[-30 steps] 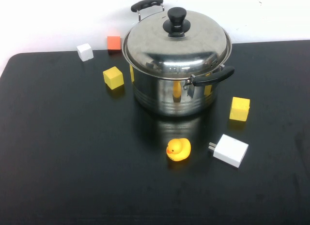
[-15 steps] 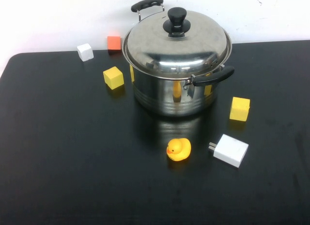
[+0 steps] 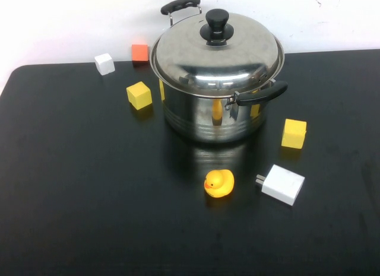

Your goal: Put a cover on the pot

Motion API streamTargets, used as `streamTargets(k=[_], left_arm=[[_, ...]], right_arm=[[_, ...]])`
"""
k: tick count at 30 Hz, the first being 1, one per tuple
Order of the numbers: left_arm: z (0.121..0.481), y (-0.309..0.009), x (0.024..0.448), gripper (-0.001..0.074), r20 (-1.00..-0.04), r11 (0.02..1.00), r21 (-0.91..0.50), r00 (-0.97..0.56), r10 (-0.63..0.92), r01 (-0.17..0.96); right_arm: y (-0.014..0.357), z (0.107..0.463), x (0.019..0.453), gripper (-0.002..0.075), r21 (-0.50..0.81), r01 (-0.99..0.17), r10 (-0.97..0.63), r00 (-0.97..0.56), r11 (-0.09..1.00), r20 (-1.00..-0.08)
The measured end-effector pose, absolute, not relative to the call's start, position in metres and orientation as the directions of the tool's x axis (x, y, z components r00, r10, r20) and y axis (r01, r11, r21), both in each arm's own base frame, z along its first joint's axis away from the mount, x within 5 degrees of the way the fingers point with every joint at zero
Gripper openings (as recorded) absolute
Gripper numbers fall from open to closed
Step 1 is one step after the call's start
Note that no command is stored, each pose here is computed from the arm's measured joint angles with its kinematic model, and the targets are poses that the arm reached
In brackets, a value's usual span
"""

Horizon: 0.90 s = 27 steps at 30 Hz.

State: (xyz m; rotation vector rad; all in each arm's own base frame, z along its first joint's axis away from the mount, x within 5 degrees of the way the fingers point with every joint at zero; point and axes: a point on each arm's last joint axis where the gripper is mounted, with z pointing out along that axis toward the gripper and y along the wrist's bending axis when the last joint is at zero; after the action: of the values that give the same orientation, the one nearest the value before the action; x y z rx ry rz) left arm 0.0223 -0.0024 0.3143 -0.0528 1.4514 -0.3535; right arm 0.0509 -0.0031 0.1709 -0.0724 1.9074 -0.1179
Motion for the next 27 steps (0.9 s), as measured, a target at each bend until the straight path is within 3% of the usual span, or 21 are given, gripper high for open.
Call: streamTargets(k=[14,27], left_arm=[[0.281,-0.003,0.031,-0.0001,-0.963,0.956,-0.259,0.041,-0.266,0.14],[0.207,-0.006,0.054,-0.0001,-0.949,0.945,-0.314,-0.061,-0.309,0.095]], right_arm=[[-0.003,0.171,0.051,-0.0002,-0.118,0.008,-0.108,-0.333,0.993,-0.937],[-0.003,0.171,0.051,-0.0002,-0.118,0.008,-0.108,-0.333,0.993,-0.937]])
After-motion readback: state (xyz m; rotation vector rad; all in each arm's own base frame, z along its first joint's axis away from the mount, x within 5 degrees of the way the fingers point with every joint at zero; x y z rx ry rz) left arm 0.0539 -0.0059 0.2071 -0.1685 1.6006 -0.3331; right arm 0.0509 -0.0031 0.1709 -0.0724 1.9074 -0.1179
